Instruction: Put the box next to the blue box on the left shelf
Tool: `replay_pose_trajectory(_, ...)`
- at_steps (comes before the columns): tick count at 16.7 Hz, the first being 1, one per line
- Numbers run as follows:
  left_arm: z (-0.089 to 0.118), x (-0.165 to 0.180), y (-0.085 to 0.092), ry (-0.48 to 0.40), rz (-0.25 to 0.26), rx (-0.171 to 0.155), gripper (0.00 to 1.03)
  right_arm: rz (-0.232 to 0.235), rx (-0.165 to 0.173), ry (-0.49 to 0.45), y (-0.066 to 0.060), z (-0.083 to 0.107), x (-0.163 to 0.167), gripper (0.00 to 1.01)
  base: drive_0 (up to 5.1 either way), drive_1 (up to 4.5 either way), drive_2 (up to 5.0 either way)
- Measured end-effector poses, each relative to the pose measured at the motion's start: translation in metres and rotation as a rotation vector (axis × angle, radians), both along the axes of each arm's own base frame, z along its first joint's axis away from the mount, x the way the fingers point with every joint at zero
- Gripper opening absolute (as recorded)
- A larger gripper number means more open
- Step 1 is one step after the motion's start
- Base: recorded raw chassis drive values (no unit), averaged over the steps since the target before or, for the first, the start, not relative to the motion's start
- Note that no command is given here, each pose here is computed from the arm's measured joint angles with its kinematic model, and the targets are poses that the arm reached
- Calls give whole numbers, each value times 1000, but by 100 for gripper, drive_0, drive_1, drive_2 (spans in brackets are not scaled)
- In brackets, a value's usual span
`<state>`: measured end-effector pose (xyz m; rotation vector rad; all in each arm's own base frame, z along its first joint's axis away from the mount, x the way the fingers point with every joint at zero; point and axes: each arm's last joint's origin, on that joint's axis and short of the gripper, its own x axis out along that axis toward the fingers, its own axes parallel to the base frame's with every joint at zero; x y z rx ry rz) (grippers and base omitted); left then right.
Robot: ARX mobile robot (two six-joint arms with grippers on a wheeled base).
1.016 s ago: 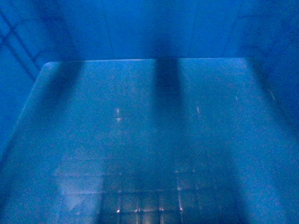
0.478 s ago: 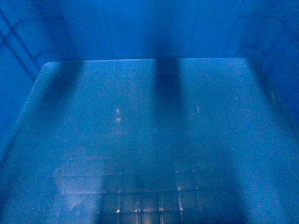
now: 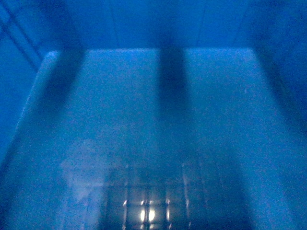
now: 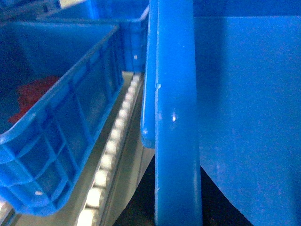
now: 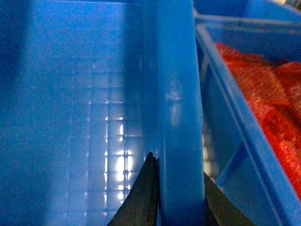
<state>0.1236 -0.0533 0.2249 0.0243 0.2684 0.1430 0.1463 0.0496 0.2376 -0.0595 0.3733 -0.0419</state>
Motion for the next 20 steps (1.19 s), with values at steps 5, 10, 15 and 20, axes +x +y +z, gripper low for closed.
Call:
replay_pose_trajectory(5,5,1,7,-114,54,23,8,-72,-13,-114,10,2,-3,11,0,0,0)
replay_pose_trajectory(10,12,27,9,33,-3,23,8,-78,61,127,5,9,11,11,0,0,0)
replay_pose_trajectory(15,-4,38,4,221,-2,-2,8,-60,47,237,-3,-3,29,10,0,0,0)
replay_pose_trajectory(20,-5,39,4,256,11,-17,8,-41,48,258,-1,-10,32,10,0,0,0)
